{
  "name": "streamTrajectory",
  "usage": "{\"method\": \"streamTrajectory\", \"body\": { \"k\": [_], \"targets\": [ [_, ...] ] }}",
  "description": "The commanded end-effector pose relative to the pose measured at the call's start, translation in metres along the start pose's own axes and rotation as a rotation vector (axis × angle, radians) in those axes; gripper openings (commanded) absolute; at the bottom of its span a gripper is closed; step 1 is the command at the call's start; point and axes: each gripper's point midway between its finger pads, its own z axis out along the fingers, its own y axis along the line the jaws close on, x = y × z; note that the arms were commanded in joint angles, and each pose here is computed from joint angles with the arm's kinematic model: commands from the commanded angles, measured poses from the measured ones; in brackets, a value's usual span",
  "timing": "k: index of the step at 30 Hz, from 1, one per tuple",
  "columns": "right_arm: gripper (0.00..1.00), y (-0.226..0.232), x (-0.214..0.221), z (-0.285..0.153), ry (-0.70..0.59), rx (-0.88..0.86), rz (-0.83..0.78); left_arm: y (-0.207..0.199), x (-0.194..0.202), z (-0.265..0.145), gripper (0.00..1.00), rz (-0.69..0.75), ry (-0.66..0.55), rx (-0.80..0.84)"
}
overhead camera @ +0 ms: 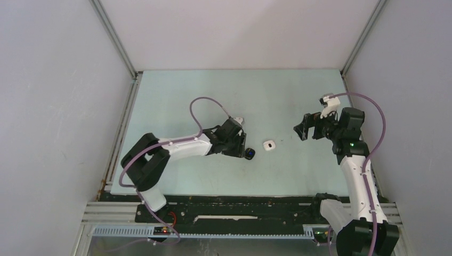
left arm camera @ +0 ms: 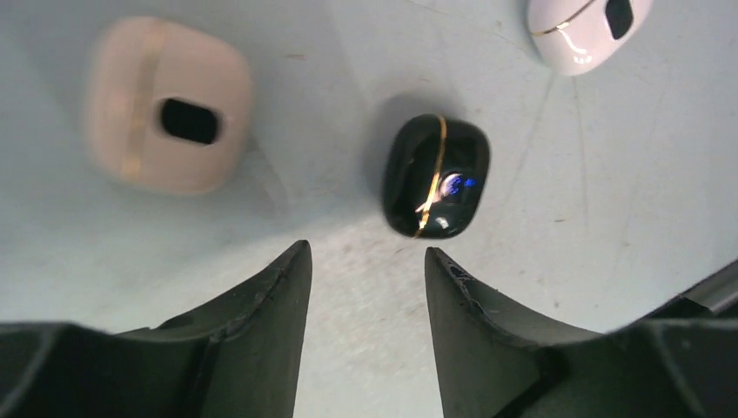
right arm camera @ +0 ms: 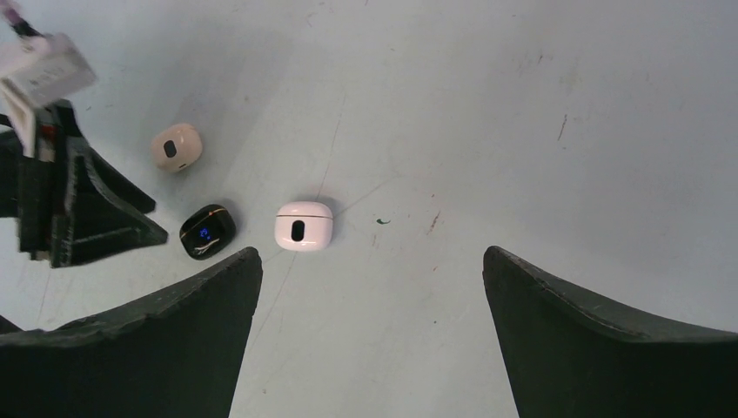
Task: Insert the wireless bluetooth earbuds into the charging case
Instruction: Place the charging case at the center of the board, then reset both arms
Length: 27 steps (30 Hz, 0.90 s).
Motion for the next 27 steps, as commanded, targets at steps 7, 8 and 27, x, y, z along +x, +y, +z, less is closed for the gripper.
{"method": "streamTrajectory", "body": {
  "k": [7,8,27],
  "targets": [
    [1.00,0.002,-0.007,0.004,-0.032,-0.003,0.062,0.067,-0.073,-0.101,0.61,0.064,-0.459,-0.229],
    [1.00,0.001,-0.007,0.006,-0.028,-0.002,0.064,0.074,-0.076,-0.112,0.62,0.050,-0.512,-0.237],
    [1.00,0.027,0.005,0.035,0.036,-0.010,-0.075,0.162,-0.022,-0.161,1.00,-0.031,-0.879,-0.403]
  ]
}}
